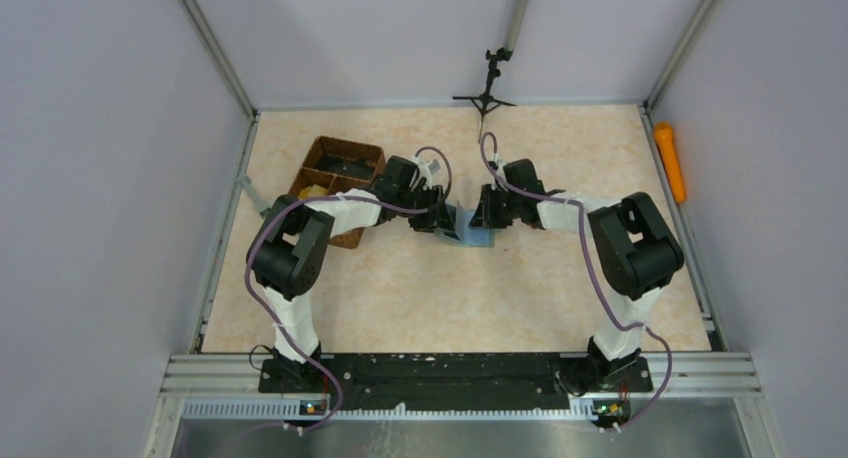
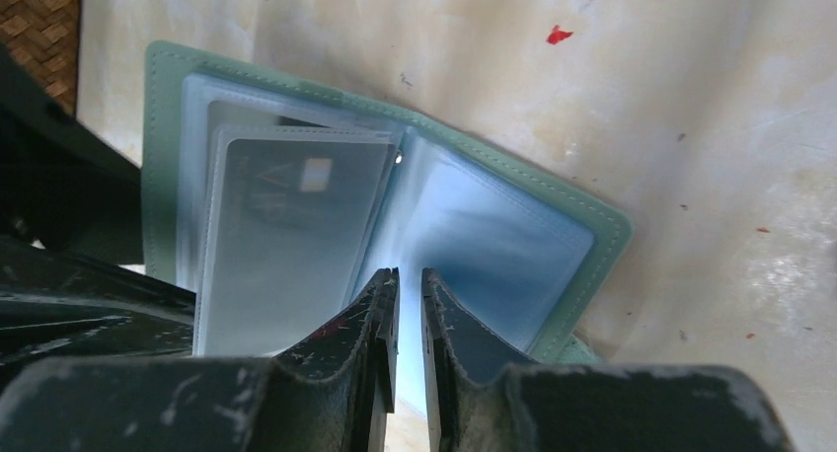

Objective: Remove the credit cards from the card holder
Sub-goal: Remove the credit card from the card holder.

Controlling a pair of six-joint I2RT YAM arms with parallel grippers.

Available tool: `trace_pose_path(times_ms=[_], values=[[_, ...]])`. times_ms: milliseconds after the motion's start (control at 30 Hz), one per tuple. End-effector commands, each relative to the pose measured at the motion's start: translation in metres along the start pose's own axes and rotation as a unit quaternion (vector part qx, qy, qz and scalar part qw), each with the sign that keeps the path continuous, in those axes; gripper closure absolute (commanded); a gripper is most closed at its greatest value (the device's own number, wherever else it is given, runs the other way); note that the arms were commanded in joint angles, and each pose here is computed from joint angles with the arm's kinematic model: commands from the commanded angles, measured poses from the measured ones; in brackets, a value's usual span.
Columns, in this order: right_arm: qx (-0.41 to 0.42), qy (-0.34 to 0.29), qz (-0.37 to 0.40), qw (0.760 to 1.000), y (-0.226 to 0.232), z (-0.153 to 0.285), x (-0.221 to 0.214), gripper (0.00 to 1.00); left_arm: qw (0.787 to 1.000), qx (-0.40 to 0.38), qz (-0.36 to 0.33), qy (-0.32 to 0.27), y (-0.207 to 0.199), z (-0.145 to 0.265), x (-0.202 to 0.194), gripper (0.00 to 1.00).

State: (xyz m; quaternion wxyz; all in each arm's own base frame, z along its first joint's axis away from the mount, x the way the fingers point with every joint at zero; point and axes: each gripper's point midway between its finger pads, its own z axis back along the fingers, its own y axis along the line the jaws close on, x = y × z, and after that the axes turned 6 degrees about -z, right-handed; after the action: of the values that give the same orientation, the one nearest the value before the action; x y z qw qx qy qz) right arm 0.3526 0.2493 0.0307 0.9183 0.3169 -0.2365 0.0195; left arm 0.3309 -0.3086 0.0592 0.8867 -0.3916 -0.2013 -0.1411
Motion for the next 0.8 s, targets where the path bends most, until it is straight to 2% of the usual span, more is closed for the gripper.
trace_pose_path(times_ms=[0,100,333,367,467,600,767], values=[[0.017,0.022,0.02,0.999,0.013,-0.006,-0.01,0.83,1.0,0.017,-0.022,0.009,0.0,-0.01,0.003,0.55],[0.016,0.02,0.022,0.999,0.014,-0.005,-0.01,0.83,0.999,0.032,-0.028,0.019,0.003,-0.017,0.0,0.57],[-0.02,-0.006,0.029,0.999,0.005,0.004,0.001,0.78,0.995,0.087,-0.042,0.019,0.014,-0.015,0.0,0.89],[-0.021,-0.015,0.032,0.999,0.006,0.007,0.003,0.76,0.994,0.098,-0.046,0.015,0.015,-0.012,0.001,0.91],[-0.003,-0.059,0.045,0.997,0.019,0.023,0.016,0.54,0.99,0.124,-0.06,0.001,0.017,-0.004,0.005,0.93],[0.018,-0.095,0.052,0.994,0.029,0.036,0.024,0.38,0.988,0.132,-0.074,-0.018,0.012,0.004,0.01,0.94],[0.02,-0.124,0.043,0.991,0.027,0.047,0.031,0.3,0.981,0.169,-0.094,-0.028,0.014,0.011,0.013,0.95]])
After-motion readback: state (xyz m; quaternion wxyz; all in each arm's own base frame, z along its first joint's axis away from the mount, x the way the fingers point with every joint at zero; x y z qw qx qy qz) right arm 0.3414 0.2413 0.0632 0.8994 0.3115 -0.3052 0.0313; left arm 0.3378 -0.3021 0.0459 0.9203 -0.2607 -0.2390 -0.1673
